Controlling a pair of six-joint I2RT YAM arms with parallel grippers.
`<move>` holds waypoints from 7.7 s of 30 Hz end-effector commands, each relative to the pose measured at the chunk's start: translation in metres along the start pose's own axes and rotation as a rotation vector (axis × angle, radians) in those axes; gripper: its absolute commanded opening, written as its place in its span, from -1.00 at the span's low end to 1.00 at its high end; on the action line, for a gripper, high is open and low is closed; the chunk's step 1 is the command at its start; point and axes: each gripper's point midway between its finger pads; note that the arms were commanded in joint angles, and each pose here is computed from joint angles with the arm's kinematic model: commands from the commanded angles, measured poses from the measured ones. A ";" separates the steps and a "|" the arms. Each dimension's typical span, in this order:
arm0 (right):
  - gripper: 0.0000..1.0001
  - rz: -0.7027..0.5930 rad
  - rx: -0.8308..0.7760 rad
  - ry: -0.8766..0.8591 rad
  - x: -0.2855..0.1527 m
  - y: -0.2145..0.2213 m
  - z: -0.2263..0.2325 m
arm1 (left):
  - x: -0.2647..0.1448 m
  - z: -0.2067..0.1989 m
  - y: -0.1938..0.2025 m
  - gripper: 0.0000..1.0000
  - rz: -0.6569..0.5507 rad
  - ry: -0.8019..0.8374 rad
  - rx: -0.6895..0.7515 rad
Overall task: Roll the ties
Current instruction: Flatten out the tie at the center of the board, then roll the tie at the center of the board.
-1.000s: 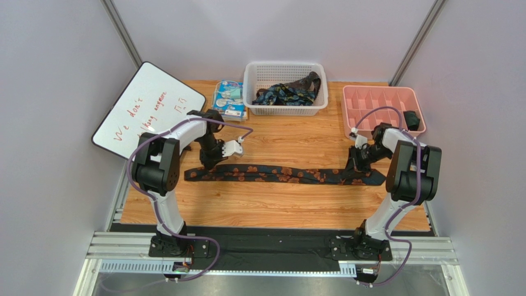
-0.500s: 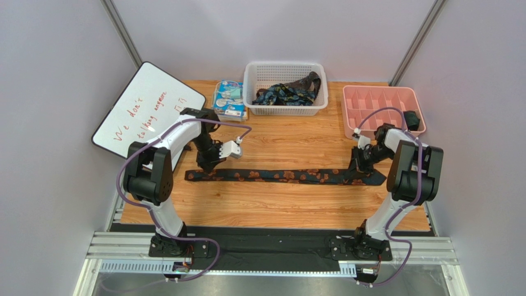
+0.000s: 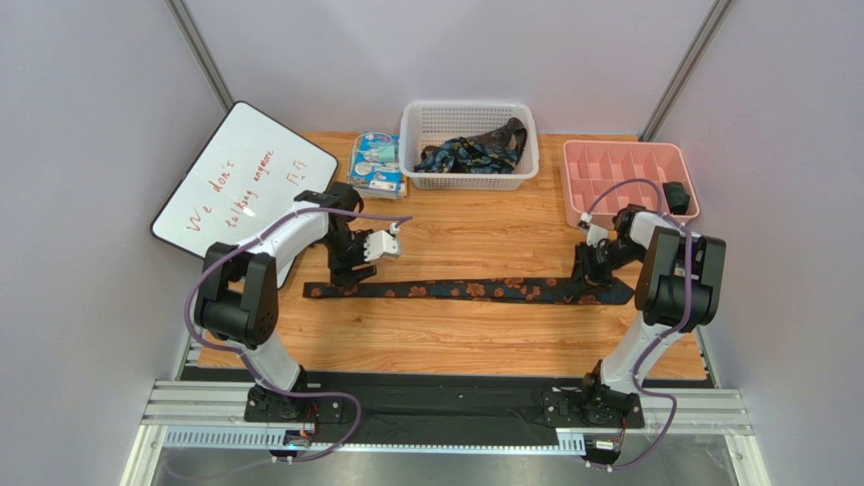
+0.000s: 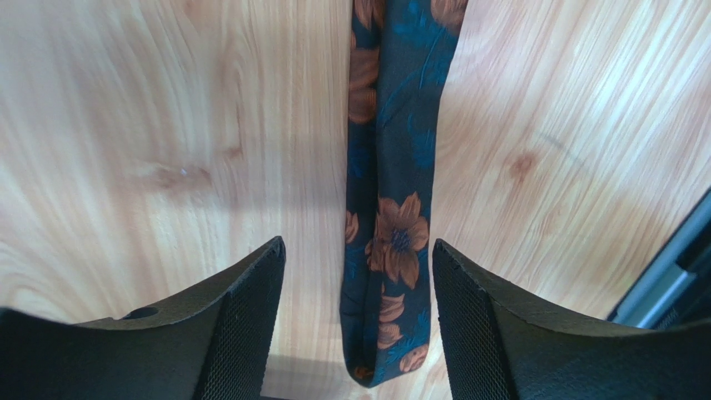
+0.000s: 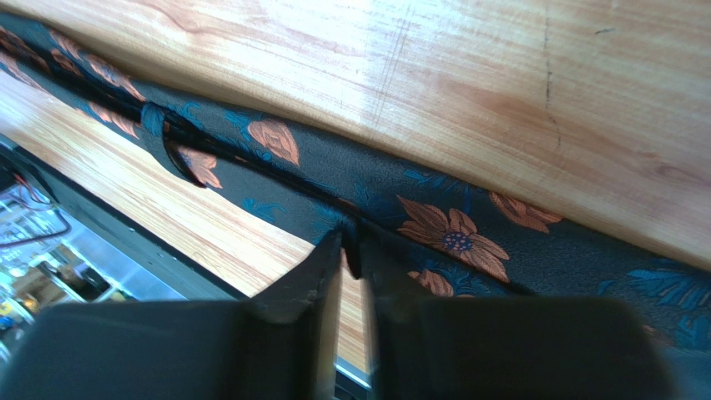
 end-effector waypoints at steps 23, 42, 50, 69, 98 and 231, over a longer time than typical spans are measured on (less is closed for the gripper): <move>0.44 0.126 -0.686 0.200 0.031 -0.008 0.051 | -0.137 0.001 -0.080 0.99 -0.532 -0.439 -0.314; -0.20 0.182 -0.560 0.353 -0.029 0.019 -0.040 | -0.144 -0.012 -0.078 0.99 -0.672 -0.271 -0.645; 0.09 -0.116 -0.638 0.193 -0.069 -0.038 0.055 | -0.103 -0.005 -0.042 0.86 -0.605 -0.305 -0.961; -0.48 -0.042 -0.648 -0.460 0.058 -0.024 0.342 | -0.001 0.027 0.001 0.12 -0.396 -0.250 -1.258; -1.00 0.021 -0.297 -0.376 0.223 -0.036 0.381 | 0.009 0.027 -0.001 -0.42 -0.402 -0.209 -1.310; -1.00 0.137 -0.075 -0.352 0.213 -0.039 0.330 | 0.045 0.004 -0.087 -0.70 -0.562 0.216 -1.319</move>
Point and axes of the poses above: each gripper's point midway between its finger pads, its own x axis out along the fingers, its own z axis along the line the jaws close on, y = z × x, and after that the axes turned 2 degrees about x, right-handed
